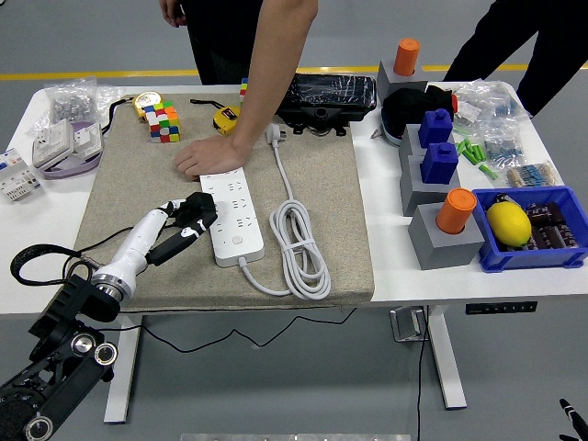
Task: Pick up the plug,place it near the board,insert it into the board,press the button
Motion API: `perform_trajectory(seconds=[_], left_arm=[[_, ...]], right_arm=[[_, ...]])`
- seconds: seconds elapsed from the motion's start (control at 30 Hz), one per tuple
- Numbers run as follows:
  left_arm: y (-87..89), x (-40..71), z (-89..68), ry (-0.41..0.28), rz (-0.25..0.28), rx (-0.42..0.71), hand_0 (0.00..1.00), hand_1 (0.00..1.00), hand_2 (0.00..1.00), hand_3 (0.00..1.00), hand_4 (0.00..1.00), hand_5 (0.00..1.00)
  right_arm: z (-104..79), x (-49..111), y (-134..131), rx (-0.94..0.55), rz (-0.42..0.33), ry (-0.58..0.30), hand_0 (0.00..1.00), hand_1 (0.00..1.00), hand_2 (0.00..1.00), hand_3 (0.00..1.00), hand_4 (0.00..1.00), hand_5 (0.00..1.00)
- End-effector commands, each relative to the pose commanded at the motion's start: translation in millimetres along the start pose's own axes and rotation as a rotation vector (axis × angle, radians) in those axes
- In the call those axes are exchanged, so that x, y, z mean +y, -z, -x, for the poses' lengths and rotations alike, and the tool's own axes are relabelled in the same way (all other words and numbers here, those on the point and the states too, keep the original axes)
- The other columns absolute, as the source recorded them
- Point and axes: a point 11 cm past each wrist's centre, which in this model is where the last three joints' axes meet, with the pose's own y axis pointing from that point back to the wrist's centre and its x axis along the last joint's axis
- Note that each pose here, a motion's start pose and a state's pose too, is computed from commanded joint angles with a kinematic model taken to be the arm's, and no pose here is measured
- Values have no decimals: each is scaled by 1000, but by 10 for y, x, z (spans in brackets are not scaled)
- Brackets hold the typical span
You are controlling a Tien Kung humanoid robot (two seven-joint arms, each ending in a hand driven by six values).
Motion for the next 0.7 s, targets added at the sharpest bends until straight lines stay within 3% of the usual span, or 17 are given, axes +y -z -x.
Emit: perform_trajectory(seconds=[0.7], left_arm=[[-45, -19, 61, 13, 10, -31, 909, 899, 891, 871, 984, 998]], right_arm=[[-29, 1, 3, 4, 1, -5, 805, 752, 729, 787, 998, 977]])
